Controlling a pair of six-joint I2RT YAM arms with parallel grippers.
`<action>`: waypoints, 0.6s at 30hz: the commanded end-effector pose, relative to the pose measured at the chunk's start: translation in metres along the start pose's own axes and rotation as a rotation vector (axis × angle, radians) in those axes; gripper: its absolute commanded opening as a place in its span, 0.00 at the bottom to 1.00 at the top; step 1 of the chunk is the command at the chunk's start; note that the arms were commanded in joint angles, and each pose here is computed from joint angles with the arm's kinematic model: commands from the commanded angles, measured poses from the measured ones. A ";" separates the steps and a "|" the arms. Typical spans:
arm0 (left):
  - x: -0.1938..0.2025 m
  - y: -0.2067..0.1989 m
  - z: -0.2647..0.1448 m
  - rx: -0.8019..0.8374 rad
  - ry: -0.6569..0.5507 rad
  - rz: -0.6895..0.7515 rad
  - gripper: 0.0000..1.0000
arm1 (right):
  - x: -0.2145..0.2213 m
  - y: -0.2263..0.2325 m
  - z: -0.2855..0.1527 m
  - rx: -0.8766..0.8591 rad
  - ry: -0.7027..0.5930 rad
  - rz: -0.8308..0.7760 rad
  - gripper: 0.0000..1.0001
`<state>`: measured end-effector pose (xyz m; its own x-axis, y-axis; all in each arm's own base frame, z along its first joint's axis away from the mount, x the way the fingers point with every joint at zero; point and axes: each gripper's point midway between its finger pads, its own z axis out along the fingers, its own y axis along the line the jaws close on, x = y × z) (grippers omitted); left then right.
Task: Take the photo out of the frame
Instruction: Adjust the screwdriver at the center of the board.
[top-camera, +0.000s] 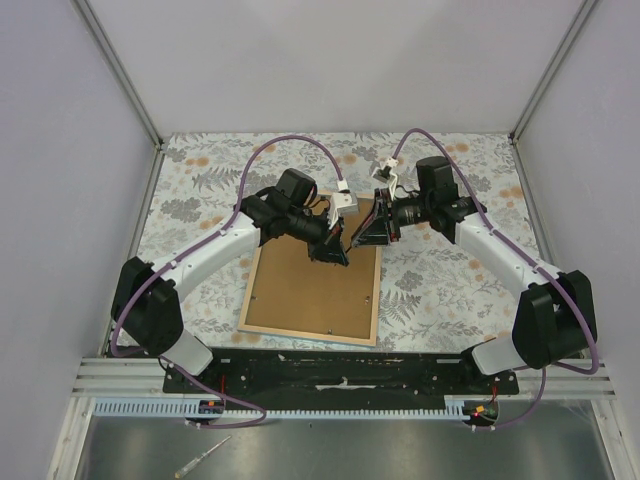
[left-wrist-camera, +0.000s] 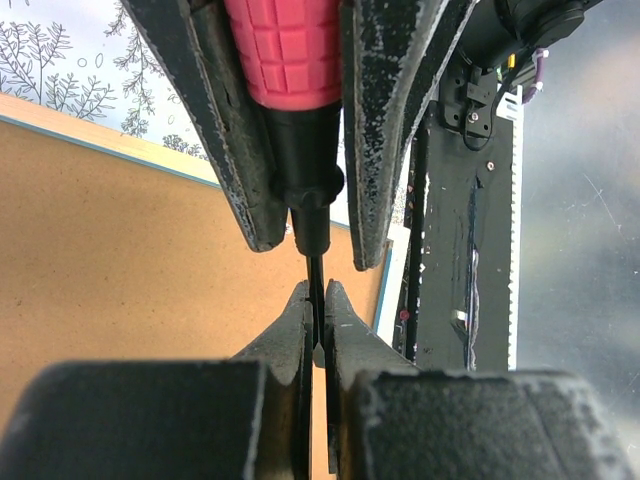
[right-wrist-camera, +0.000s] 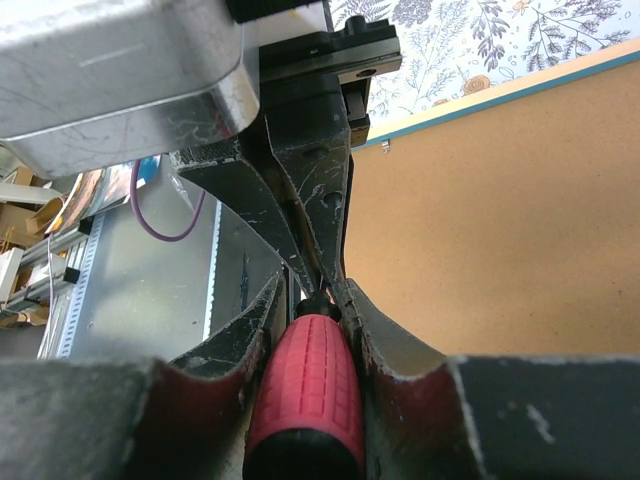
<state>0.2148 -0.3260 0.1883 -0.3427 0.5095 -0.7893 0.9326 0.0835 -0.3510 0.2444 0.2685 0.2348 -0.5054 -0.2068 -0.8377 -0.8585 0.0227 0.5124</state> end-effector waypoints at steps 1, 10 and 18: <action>-0.025 -0.016 0.000 0.055 -0.071 0.138 0.02 | -0.008 0.002 0.005 -0.002 0.004 -0.031 0.00; -0.034 0.005 -0.024 -0.079 -0.100 0.153 0.89 | -0.020 -0.010 -0.010 0.157 -0.017 -0.128 0.00; -0.017 0.099 -0.114 -0.523 -0.112 0.057 0.92 | -0.035 -0.040 -0.055 0.513 -0.020 -0.205 0.00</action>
<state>0.2794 -0.2741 0.2222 -0.3099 0.4067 -0.8594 0.9372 0.2830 -0.2040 0.2806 0.2405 0.2318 -0.4309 -0.2144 -0.8765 -0.8810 0.3104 0.3572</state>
